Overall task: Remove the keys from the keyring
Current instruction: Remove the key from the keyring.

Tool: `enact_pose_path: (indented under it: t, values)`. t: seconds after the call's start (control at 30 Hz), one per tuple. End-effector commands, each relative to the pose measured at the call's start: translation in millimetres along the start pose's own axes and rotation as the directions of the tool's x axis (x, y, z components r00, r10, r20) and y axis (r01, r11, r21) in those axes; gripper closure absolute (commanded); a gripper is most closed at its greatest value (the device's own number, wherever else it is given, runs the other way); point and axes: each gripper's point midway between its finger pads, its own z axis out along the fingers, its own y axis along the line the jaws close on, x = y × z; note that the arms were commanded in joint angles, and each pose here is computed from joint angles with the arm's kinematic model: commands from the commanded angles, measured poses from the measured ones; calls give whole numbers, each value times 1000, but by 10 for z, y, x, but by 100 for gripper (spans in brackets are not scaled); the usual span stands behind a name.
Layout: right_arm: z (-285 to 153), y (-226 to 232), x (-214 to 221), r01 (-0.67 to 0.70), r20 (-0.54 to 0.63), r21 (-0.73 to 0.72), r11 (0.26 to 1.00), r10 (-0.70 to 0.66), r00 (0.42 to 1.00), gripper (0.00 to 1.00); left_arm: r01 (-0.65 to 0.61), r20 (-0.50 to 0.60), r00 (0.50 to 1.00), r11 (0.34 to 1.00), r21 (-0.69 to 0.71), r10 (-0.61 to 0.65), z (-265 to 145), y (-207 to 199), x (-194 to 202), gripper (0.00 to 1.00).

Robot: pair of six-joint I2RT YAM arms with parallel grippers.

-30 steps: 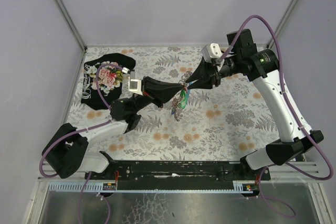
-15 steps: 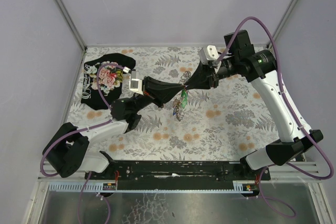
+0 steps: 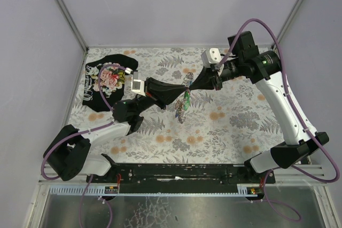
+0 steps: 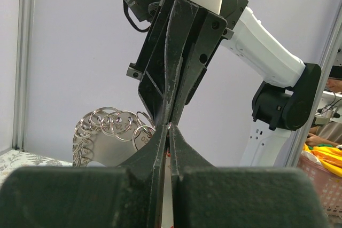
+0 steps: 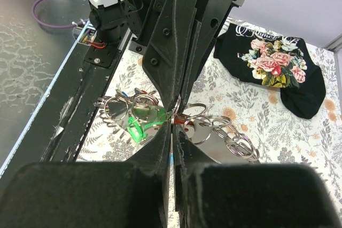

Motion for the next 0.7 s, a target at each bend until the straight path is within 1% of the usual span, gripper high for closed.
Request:
enact_pose_path:
  t: [0.0, 0.07, 0.27, 0.3, 0.57, 0.63, 0.67]
  values:
    - [-23, 60, -82, 31, 3, -3, 1000, -31, 1000, 96, -50, 96, 994, 997, 54, 45, 72, -142, -313, 100]
    - [-21, 62, -69, 33, -2, -3, 999, -33, 999, 98, -51, 101, 994, 997, 53, 46, 70, -144, -332, 100]
    - [-27, 51, 70, 28, -48, 17, 999, -27, 998, 99, -48, 138, 989, 999, 20, 45, 54, -120, -431, 100]
    - [-25, 46, 85, 54, -52, 17, 998, -53, 997, 99, -47, 144, 989, 999, 15, 44, 54, -114, -445, 100]
    - [57, 62, 165, 53, -32, 2, 999, -53, 998, 99, -4, 154, 988, 1000, -10, 6, 78, -33, -426, 100]
    - [76, 68, 175, 26, -29, 1, 1000, -26, 999, 97, 3, 152, 988, 1000, -19, 0, 74, 0, -398, 100]
    - [79, 75, 182, 22, -29, -2, 1000, -22, 999, 93, 5, 151, 989, 1000, -22, -2, 70, 10, -389, 100]
